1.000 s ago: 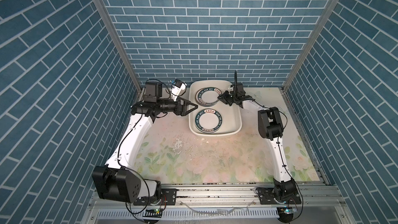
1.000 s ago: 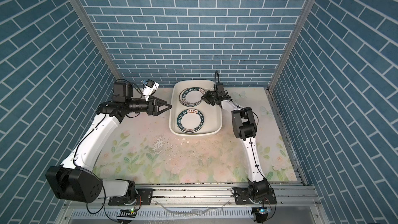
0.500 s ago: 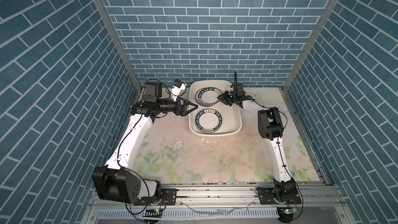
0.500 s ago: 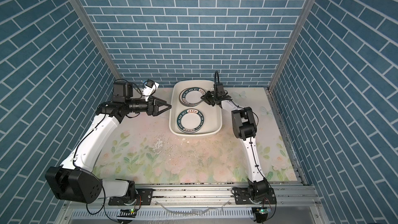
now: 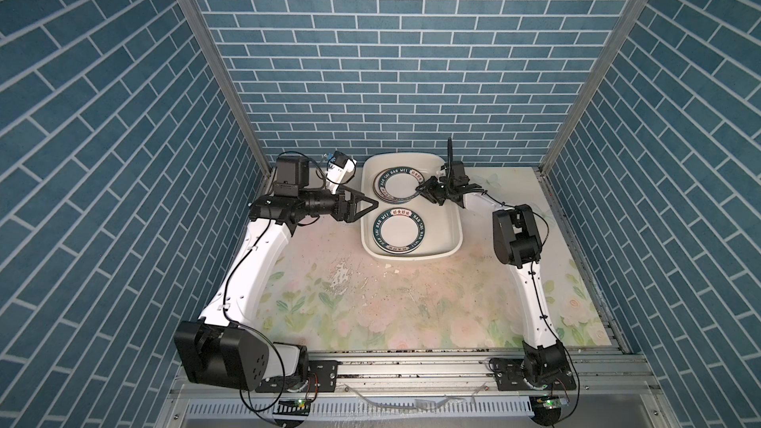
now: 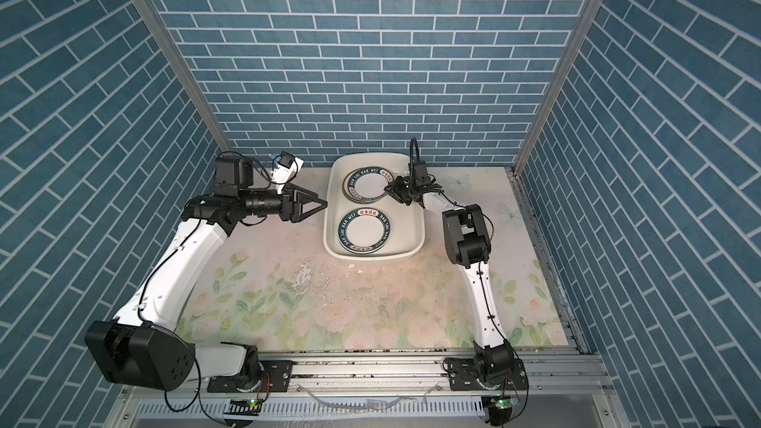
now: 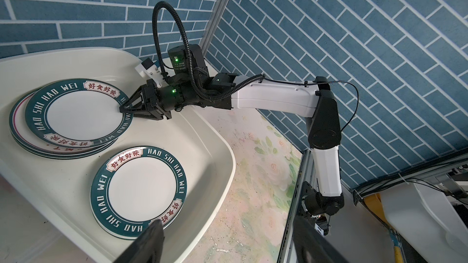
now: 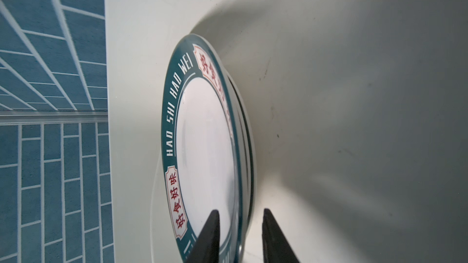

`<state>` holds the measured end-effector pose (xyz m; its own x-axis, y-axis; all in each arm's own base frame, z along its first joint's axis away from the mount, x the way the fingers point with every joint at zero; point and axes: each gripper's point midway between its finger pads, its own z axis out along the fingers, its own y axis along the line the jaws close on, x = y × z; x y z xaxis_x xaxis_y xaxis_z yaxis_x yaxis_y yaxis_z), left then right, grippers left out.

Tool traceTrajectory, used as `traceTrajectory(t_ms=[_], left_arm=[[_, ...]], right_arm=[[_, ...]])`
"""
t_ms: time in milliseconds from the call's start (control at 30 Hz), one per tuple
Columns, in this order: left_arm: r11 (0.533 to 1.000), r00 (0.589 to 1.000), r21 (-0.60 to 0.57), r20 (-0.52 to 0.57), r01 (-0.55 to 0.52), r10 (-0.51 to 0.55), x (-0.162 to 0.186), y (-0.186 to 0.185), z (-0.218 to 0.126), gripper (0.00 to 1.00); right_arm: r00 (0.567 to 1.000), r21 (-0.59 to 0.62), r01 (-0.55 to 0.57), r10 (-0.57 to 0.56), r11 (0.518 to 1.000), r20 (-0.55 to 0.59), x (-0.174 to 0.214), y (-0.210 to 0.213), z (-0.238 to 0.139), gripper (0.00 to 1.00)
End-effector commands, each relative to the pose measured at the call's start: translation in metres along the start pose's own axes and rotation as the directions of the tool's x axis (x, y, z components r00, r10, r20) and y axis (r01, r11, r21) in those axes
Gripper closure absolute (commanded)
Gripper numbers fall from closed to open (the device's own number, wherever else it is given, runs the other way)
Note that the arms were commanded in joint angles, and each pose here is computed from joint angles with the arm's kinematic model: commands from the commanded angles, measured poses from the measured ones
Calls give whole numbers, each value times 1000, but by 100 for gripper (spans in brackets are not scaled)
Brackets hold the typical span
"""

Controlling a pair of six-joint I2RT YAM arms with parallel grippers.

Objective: Place the plates into the plastic bin on the countertop
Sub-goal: 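Lay the plate flat on the stack and open the right gripper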

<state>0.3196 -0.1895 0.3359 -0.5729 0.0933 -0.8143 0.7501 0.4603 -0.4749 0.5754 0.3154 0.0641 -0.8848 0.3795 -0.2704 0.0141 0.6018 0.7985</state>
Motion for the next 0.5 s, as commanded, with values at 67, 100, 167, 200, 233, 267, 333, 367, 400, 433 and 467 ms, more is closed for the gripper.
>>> traceTrajectory(t_ms=[67, 100, 167, 200, 233, 267, 333, 367, 400, 433, 467], left_arm=[[999, 1000, 21, 5, -28, 28, -3, -11, -2, 18], [999, 1000, 23, 5, -29, 28, -4, -11, -2, 18], [999, 1000, 23, 4, -28, 28, -3, -10, -2, 18], [999, 1000, 23, 6, -29, 29, -4, -10, -2, 18], [999, 1000, 24, 5, -28, 28, -4, -10, -2, 18], [999, 1000, 25, 4, -26, 26, -3, -10, -2, 18], [999, 1000, 25, 4, -26, 26, -3, -10, -1, 19], [999, 1000, 24, 5, -29, 29, -3, -11, -2, 19], [999, 1000, 23, 4, -29, 29, -3, -10, -2, 18], [999, 1000, 24, 2, -26, 26, -2, -10, -1, 18], [999, 1000, 24, 4, -29, 29, -3, -10, -2, 18]], right_arm=[[997, -14, 65, -64, 998, 50, -10, 32, -25, 71], [996, -12, 69, -68, 998, 52, -10, 33, -26, 71], [995, -13, 78, -77, 997, 60, -12, 35, -28, 71], [995, -12, 78, -77, 997, 60, -12, 35, -28, 72], [995, -14, 79, -78, 997, 59, -13, 36, -28, 72], [995, -15, 79, -78, 997, 58, -13, 36, -27, 74], [995, -16, 76, -75, 997, 58, -14, 36, -26, 76], [995, -16, 77, -76, 997, 57, -13, 36, -25, 77], [996, -14, 74, -73, 997, 55, -13, 35, -24, 79], [996, -15, 73, -72, 997, 55, -13, 34, -23, 79], [996, -13, 72, -71, 997, 54, -12, 33, -23, 80]])
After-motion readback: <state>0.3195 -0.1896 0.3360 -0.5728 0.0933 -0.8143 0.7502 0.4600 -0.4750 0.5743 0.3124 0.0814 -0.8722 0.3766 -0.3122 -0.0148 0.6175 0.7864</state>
